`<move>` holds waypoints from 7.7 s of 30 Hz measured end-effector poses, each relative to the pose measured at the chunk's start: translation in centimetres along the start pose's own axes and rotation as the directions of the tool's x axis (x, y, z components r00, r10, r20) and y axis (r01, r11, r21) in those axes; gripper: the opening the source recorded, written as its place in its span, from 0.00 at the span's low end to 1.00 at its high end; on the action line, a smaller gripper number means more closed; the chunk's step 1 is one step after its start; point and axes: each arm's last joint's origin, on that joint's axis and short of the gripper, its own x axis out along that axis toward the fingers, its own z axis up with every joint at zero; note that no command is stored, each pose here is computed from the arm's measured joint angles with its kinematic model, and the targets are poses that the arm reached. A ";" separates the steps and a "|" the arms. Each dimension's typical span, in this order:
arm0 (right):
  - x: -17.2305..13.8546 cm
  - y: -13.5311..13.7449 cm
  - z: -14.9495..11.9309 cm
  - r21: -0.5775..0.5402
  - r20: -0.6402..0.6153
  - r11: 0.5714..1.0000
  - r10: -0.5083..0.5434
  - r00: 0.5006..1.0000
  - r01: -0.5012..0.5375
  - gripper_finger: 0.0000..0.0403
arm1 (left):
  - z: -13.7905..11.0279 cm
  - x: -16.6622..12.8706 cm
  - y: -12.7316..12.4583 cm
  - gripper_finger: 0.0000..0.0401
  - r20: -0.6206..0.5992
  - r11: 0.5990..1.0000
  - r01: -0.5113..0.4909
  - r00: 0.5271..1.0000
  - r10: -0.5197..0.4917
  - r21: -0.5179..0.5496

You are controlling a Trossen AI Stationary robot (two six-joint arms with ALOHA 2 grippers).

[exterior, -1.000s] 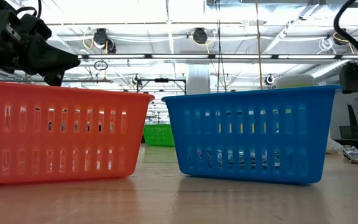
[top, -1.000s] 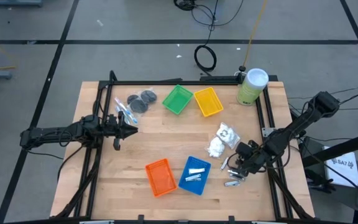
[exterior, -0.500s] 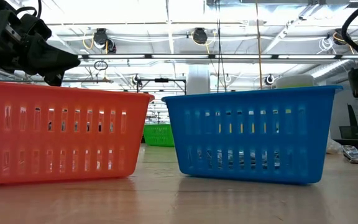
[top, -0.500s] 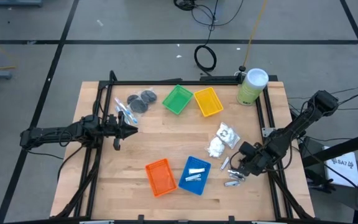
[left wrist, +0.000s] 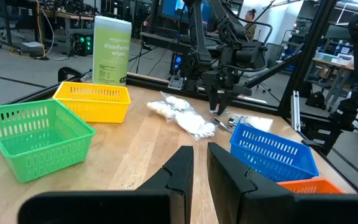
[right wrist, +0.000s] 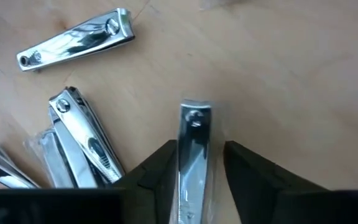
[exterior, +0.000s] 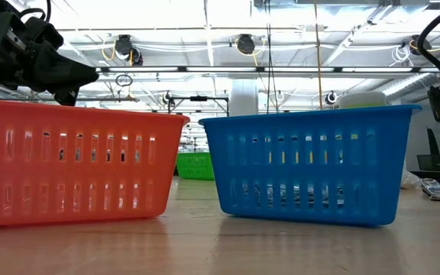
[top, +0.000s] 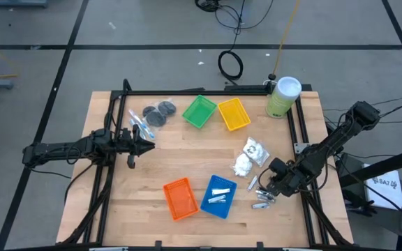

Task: Pick & Place Travel size toiletries
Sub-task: Put the silver nail cutter into the blue bin

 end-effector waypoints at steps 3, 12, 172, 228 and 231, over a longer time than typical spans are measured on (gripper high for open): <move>0.0 0.0 0.0 -0.011 0.001 1.000 -0.004 1.000 0.004 0.20 | 0.0 0.0 0.0 0.11 0.000 1.000 0.000 1.000 0.000 0.000; -0.2 0.3 0.1 -0.042 0.013 0.999 0.015 1.000 -0.014 0.13 | 0.0 0.0 0.0 0.11 0.000 1.000 0.000 1.000 0.000 0.000; 2.0 11.6 -3.1 -0.702 -0.018 0.712 -0.051 0.999 0.024 0.38 | 0.0 0.0 0.0 0.11 -0.001 1.000 0.000 1.000 0.000 0.000; -3.4 14.6 -0.7 -0.682 0.331 0.726 0.419 0.845 -0.093 0.11 | 0.0 0.0 0.0 0.11 -0.001 1.000 0.000 1.000 0.000 0.000; -3.6 15.0 0.1 -0.692 0.381 0.719 0.438 0.814 -0.063 0.11 | 0.0 0.0 0.0 0.11 -0.001 1.000 0.000 1.000 0.000 0.000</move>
